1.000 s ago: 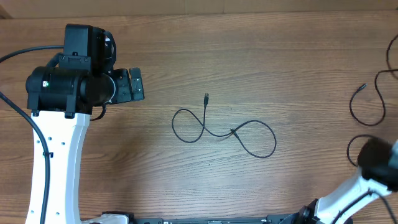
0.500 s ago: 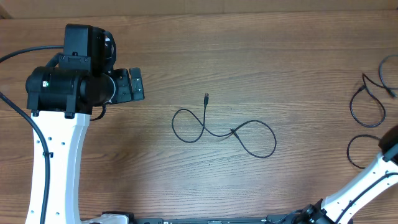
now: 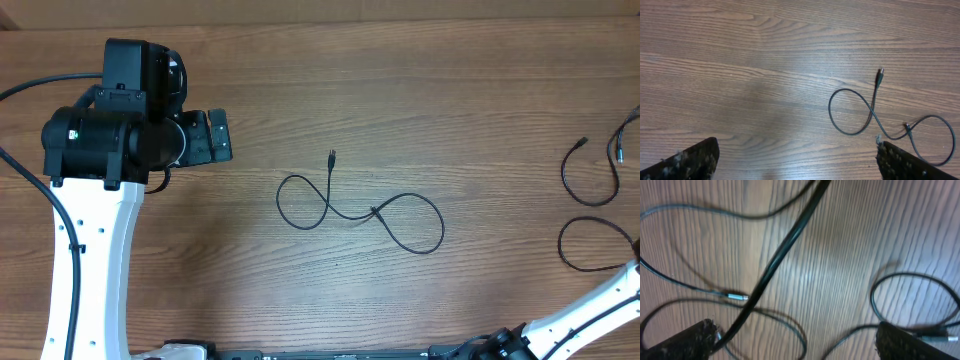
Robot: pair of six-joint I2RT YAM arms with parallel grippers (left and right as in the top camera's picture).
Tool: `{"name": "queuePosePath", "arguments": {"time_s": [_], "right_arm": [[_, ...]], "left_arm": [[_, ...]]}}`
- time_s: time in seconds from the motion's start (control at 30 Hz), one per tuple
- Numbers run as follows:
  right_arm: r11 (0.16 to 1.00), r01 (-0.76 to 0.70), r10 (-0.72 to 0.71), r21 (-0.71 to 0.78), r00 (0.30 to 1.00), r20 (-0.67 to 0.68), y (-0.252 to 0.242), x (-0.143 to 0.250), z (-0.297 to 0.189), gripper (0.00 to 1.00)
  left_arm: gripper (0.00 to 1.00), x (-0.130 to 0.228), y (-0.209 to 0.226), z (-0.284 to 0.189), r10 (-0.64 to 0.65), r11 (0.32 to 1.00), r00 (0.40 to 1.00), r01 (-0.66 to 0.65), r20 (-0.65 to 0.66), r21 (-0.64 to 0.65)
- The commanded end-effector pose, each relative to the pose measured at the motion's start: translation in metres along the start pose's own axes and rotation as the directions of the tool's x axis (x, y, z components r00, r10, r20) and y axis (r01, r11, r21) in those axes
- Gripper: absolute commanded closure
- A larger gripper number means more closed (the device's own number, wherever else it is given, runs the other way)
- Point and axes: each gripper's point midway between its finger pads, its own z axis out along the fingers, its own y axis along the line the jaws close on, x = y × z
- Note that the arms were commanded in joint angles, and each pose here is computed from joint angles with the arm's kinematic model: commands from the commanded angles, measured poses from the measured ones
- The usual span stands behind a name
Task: Untangle cables
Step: 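Lower the cable at the right table edge and open the right gripper, then move the right gripper back left over the last cable in the center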
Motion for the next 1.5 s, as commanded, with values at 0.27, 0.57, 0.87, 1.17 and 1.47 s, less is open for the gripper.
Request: {"name": "queuePosePath", "arguments": {"time_s": [0.27,0.57,0.87,1.17,1.47], "right_arm": [[0.984,0.148,-0.166,-0.098,0.964,-0.207,0.009,0.053,-0.012,0.0],[0.924,0.29,-0.34,-0.248,0.922,-0.188,0.045,0.077,-0.033,0.0],[0.835,0.471,-0.529,-0.286,0.83,-0.178,0.097,0.13,-0.036,0.0],[0.703,0.663,-0.705,-0.257,0.698,-0.128,0.146,0.205,-0.054,0.0],[0.598,0.781,-0.794,-0.182,0.608,0.002,0.156,0.258,-0.11,0.0]], "left_arm": [[0.0,-0.001,-0.001,0.0,0.02,1.0,1.0,-0.02,0.002,0.006],[0.0,-0.001,-0.001,0.0,0.02,1.0,1.0,-0.02,0.002,0.006],[0.0,-0.001,-0.001,0.0,0.02,1.0,1.0,-0.02,0.002,0.006],[0.0,-0.001,-0.001,0.0,0.02,1.0,1.0,-0.02,0.002,0.006],[0.0,-0.001,-0.001,0.0,0.02,1.0,1.0,-0.02,0.002,0.006]]}}
